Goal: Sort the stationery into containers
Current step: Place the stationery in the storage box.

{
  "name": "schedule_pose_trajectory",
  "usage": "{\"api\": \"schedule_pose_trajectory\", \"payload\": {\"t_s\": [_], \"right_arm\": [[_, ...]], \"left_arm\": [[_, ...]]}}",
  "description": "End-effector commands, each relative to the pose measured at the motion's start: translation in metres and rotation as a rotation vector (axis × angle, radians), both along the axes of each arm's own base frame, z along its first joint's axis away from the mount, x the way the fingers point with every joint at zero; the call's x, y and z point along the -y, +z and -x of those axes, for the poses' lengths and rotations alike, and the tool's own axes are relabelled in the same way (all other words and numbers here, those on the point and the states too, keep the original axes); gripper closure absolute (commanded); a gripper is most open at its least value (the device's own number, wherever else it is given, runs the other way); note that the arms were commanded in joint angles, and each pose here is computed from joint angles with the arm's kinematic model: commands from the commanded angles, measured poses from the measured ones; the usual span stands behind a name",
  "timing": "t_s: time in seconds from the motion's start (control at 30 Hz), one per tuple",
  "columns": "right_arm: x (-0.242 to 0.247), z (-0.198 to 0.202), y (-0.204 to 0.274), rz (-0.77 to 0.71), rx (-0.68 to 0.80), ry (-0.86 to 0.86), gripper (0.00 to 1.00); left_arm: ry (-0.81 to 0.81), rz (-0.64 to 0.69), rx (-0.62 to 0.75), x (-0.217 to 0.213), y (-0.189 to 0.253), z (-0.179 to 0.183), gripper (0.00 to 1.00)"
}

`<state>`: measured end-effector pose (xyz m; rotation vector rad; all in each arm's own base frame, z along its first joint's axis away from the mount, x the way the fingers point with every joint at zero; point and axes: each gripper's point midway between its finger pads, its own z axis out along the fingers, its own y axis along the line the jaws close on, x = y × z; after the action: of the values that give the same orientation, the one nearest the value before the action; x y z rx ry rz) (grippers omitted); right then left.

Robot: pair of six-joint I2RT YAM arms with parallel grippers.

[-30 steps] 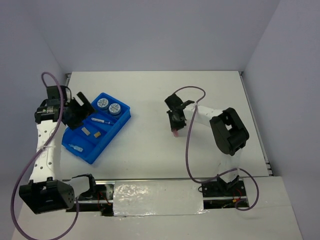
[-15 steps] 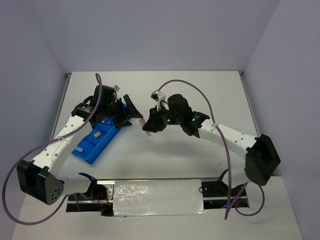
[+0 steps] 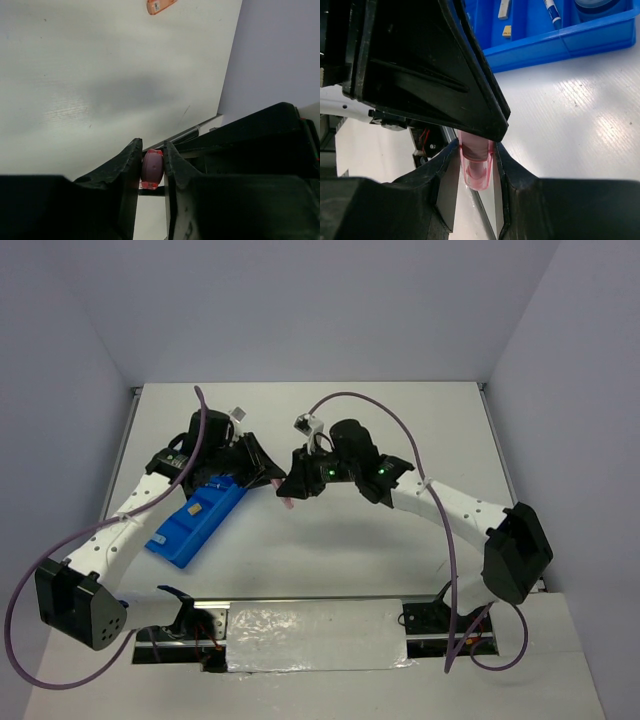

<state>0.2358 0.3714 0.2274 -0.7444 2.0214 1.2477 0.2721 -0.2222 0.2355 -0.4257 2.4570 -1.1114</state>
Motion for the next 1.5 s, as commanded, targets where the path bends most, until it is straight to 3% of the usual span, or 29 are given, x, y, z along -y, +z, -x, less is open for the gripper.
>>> {"api": "schedule_pose_trajectory", "payload": {"t_s": [0.0, 0.13, 0.2, 0.23, 0.33, 0.5, 0.57, 0.77, 0.97, 1.07, 1.17, 1.23, 1.27, 1.37, 1.47], "right_arm": [[-0.011, -0.009, 0.024, -0.054, 0.023, 0.010, 0.87], [-0.014, -0.017, 0.019, -0.037, -0.004, -0.021, 0.87], [-0.014, -0.020, 0.019, -0.039, -0.021, -0.031, 0.81], [-0.015, -0.020, 0.018, -0.041, -0.028, -0.028, 0.65], [-0.001, -0.033, 0.006, 0.010, -0.034, -0.115, 0.17], [0.057, -0.053, -0.019, 0.147, -0.035, -0.293, 0.15], [0.080, -0.058, -0.024, 0.185, -0.021, -0.344, 0.15], [0.107, -0.053, -0.035, 0.226, -0.019, -0.372, 0.14], [0.112, -0.046, -0.037, 0.223, -0.018, -0.365, 0.14], [0.114, -0.045, -0.036, 0.231, -0.008, -0.363, 0.14], [0.118, -0.050, -0.039, 0.252, -0.015, -0.380, 0.12], [0.123, -0.056, -0.043, 0.264, -0.032, -0.414, 0.10], [0.127, -0.060, -0.046, 0.279, -0.045, -0.444, 0.04], [0.154, -0.078, -0.075, 0.424, -0.173, -0.621, 0.00], [0.198, -0.099, -0.105, 0.629, -0.305, -0.916, 0.00]], "left_arm": [[-0.039, 0.048, 0.042, 0.008, 0.012, 0.000, 0.68], [-0.058, 0.047, 0.075, 0.009, 0.020, -0.001, 0.96], [-0.045, 0.015, 0.083, 0.005, 0.019, -0.002, 1.00], [-0.024, -0.012, 0.091, 0.000, 0.022, -0.004, 1.00], [0.163, -0.269, -0.016, -0.061, -0.011, -0.007, 1.00], [0.587, -0.658, -0.280, -0.233, -0.068, 0.024, 1.00], [0.704, -0.714, -0.349, -0.277, -0.082, 0.043, 1.00], [0.803, -0.753, -0.446, -0.322, -0.109, 0.070, 1.00], [0.807, -0.730, -0.450, -0.334, -0.124, 0.065, 0.82], [0.813, -0.692, -0.441, -0.330, -0.129, 0.059, 0.59], [0.812, -0.675, -0.448, -0.327, -0.132, 0.059, 0.46], [0.814, -0.671, -0.443, -0.326, -0.132, 0.060, 0.33], [0.810, -0.673, -0.446, -0.325, -0.131, 0.061, 0.22], [0.809, -0.661, -0.415, -0.323, -0.120, 0.059, 0.11], [0.796, -0.642, -0.350, -0.319, -0.096, 0.054, 0.11]]}}
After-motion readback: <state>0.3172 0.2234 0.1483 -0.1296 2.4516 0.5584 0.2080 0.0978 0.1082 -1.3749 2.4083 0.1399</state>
